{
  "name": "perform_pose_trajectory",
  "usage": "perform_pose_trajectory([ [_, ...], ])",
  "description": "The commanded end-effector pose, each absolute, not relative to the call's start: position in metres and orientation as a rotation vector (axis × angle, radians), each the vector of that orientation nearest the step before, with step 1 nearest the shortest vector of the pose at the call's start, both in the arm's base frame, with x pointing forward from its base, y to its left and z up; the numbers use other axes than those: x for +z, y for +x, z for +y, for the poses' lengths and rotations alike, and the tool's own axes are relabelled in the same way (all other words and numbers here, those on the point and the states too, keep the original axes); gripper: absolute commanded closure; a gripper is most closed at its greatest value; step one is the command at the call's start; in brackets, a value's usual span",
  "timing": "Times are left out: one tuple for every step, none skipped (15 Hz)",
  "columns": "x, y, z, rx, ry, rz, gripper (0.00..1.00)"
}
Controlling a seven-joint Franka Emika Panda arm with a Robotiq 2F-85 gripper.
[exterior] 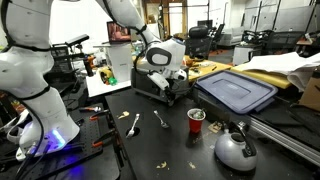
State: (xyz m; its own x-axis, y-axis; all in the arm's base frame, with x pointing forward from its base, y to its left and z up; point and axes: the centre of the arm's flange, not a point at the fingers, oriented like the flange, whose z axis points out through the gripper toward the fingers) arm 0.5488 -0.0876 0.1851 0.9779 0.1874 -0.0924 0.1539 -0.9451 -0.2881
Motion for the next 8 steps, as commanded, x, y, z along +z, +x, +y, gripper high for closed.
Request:
perform_pose_trajectory([
  [0.1964, 0.5453, -0.0851, 0.118, -2.792, -0.385, 0.00],
  [0.1984, 0.5445, -0.0835, 0.110, -2.788, -0.421, 0.00],
  [0.2005, 0.5441, -0.0819, 0.102, -2.780, -0.457, 0.00],
  [0.2022, 0.5437, -0.0809, 0.095, -2.775, -0.486, 0.00],
  [0.2036, 0.5432, -0.0794, 0.091, -2.769, -0.513, 0.00],
  [0.2050, 0.5425, -0.0782, 0.087, -2.764, -0.539, 0.00],
  [0.2061, 0.5415, -0.0769, 0.085, -2.759, -0.561, 0.00],
  [0.2031, 0.5466, -0.0787, 0.083, -2.753, -0.580, 0.00],
])
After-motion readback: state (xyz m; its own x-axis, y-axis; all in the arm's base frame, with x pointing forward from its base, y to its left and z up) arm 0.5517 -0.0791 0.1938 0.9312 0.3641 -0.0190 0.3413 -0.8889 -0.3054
